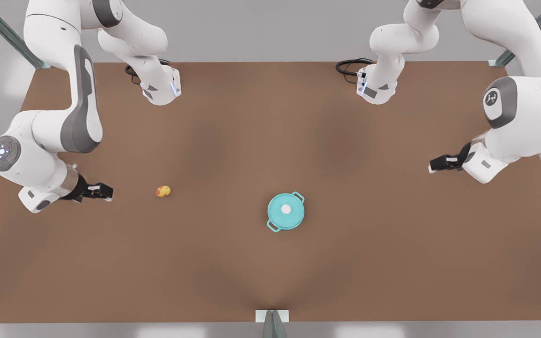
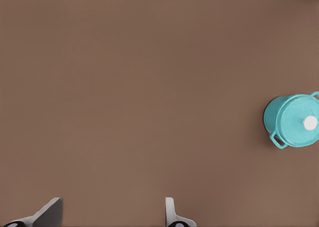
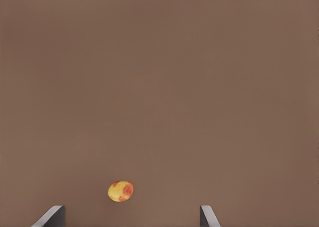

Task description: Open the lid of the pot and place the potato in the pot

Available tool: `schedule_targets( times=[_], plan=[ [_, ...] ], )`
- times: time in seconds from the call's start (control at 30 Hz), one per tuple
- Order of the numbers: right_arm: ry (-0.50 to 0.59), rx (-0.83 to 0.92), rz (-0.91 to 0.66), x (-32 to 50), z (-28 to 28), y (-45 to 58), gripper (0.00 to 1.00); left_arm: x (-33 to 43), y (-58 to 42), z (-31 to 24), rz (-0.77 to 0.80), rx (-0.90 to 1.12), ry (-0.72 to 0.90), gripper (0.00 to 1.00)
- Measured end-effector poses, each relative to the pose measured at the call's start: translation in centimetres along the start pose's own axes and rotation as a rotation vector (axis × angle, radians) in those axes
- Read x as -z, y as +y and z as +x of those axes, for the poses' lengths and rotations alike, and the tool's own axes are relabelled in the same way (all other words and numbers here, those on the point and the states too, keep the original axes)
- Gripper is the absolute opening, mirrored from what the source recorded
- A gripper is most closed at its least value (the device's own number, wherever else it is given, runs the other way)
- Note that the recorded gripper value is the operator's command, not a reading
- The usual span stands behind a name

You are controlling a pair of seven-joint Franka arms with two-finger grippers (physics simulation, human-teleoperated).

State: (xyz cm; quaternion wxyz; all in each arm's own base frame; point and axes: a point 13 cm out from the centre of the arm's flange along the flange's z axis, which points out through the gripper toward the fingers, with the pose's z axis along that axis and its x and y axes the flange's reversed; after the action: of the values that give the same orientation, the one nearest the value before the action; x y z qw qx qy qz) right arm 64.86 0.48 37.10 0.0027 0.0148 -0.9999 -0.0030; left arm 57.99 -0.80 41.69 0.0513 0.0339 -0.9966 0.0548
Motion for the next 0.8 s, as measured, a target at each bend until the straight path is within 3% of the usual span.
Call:
schedule_targets(
  times=[0.2,0.3,0.4,0.47,0.57,0.8],
  plan=[
    [-0.016,0.074,0.048,0.9,-0.2,-2.5,1.00,0.3,-4.5,-0.3,0.002,-0.098,-0.029,1.00],
    [0.008,0.293,0.127,1.0,-0.2,-1.8,1.00,-2.5,-27.4,4.5,0.023,-0.462,-0.001,1.00],
    [0.028,0.466,0.149,0.6,-0.2,-1.4,1.00,-11.1,-45.7,10.3,-0.022,-0.709,0.034,1.00],
    [0.062,0.550,0.138,-2.6,0.8,-2.1,1.00,-14.9,-48.5,10.4,-0.074,-0.696,0.019,1.00],
    [0.100,0.636,0.097,-10.0,5.7,-4.3,1.00,-17.9,-48.3,5.9,-0.094,-0.561,-0.047,1.00],
    [-0.072,0.903,0.078,-13.8,3.3,3.1,1.00,-24.0,-46.2,-4.1,-0.067,-0.290,-0.179,1.00]
  ],
)
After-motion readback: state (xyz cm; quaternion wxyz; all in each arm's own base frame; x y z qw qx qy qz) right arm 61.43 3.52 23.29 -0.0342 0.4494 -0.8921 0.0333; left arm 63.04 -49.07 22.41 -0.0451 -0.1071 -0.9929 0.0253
